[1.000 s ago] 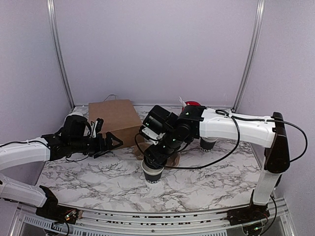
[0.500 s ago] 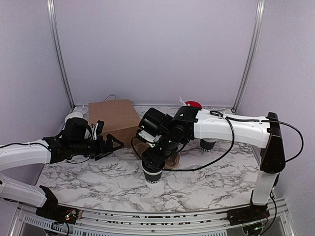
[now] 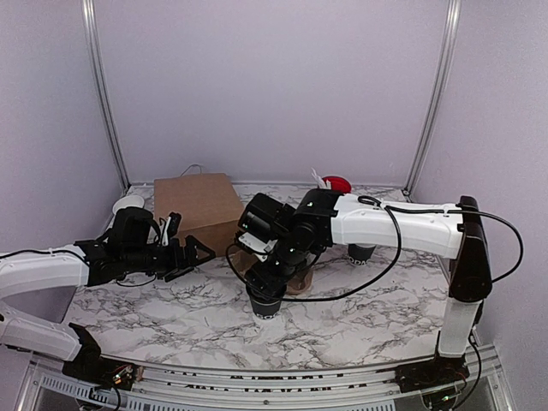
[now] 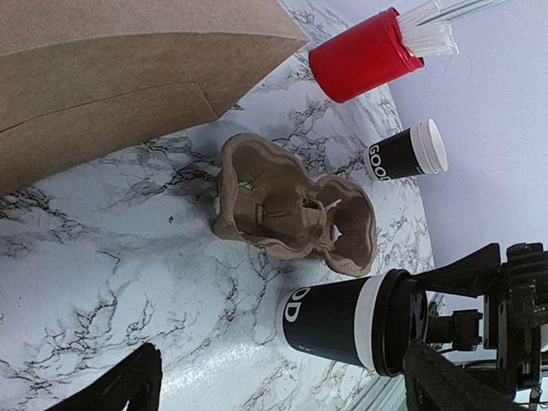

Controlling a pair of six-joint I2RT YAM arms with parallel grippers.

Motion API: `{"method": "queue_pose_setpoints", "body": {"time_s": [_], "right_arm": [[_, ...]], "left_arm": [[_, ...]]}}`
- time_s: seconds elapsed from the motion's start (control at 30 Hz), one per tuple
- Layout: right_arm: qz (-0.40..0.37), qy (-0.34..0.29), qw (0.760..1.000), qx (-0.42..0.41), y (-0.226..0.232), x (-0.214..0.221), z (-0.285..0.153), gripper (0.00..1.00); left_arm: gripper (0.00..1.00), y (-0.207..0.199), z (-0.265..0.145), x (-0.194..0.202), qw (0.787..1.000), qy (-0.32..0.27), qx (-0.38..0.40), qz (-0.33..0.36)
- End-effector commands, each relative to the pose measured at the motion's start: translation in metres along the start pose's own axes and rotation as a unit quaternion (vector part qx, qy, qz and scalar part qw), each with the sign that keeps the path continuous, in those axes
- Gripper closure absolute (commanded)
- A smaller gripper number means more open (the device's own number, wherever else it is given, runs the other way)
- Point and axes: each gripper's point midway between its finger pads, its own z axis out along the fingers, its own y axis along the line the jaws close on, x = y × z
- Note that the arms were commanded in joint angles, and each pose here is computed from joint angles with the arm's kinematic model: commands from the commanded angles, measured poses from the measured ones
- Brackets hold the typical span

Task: Pack the takeout coffee

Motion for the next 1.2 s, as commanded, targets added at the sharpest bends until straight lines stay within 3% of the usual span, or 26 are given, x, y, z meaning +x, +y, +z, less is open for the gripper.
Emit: {"method": "queue_pose_setpoints", "body": {"time_s": [0.0, 0.4, 0.93, 1.17], "right_arm": [[-0.007, -0.003, 1.000, -0.004, 0.006, -0.004, 0.002, 0.25], [0.001, 0.023, 1.000, -0.009, 0.007, 0.014, 0.016, 0.25], [0.013, 0.040, 0.999, -0.014, 0.009, 0.027, 0.031, 0.25], [0.012, 0.040, 0.999, -0.013, 0.009, 0.027, 0.033, 0.25]], "left_arm": [[0.01, -0.005, 0.001, 0.003, 1.000, 0.001, 0.011, 0.007], [0.01, -0.006, 0.013, 0.013, 0.999, 0.024, 0.005, 0.021], [0.03, -0.042, 0.043, 0.048, 0.991, 0.090, 0.027, 0.099], [0.05, -0.036, 0.055, 0.056, 0.989, 0.106, 0.012, 0.100]]}}
